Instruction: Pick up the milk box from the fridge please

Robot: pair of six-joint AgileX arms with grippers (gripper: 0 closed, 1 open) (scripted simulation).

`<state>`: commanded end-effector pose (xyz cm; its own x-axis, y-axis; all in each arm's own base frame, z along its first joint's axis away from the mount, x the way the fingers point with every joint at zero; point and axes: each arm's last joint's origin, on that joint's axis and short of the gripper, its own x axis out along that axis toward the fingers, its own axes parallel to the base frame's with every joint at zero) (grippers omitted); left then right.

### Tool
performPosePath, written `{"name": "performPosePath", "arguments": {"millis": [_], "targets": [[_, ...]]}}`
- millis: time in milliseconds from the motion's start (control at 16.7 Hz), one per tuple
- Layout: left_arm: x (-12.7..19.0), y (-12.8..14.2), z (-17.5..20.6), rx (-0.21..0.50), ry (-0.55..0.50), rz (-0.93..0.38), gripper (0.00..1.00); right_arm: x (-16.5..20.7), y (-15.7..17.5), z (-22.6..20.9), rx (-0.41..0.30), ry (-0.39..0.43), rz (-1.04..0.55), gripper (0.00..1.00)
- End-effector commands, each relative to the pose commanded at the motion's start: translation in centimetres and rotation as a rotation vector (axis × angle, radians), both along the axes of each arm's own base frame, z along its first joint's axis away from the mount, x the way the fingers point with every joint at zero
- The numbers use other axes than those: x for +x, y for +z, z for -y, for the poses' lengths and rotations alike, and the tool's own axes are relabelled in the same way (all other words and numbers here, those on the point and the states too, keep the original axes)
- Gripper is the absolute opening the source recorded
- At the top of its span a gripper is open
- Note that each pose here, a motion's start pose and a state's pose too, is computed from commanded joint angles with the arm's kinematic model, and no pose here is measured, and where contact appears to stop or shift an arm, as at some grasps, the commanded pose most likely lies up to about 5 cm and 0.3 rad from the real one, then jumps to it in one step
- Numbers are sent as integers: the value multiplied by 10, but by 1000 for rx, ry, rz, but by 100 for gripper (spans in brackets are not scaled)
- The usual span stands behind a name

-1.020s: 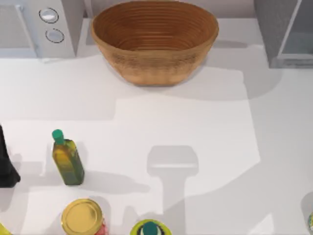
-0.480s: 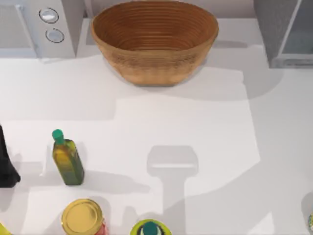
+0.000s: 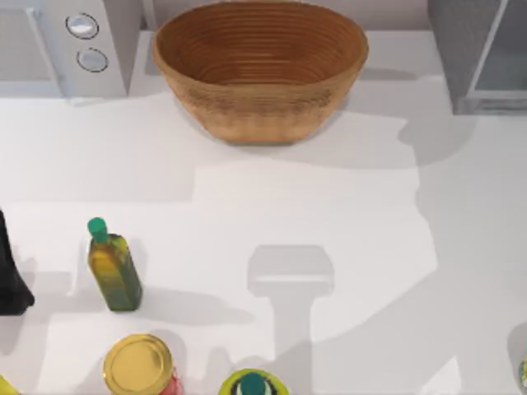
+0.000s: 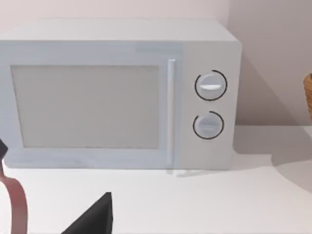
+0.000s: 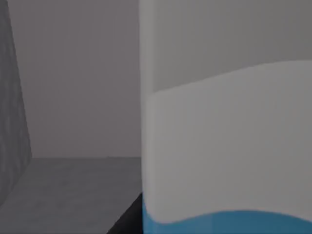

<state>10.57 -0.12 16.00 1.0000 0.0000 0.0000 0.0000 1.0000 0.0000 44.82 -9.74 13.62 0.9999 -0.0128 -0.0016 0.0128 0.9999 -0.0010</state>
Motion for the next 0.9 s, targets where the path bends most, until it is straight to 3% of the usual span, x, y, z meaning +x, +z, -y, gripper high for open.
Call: {"name": "performPosePath", "arguments": {"millis": [360, 600, 900], "targets": [[0, 0, 0, 0, 0, 0, 100, 0, 32, 0, -1, 0, 3, 0], [0, 0, 0, 0, 0, 0, 100, -1, 30, 0, 2, 1, -2, 0], [0, 0, 0, 0, 0, 0, 100, -36, 34, -1, -2, 9, 6, 0]]}}
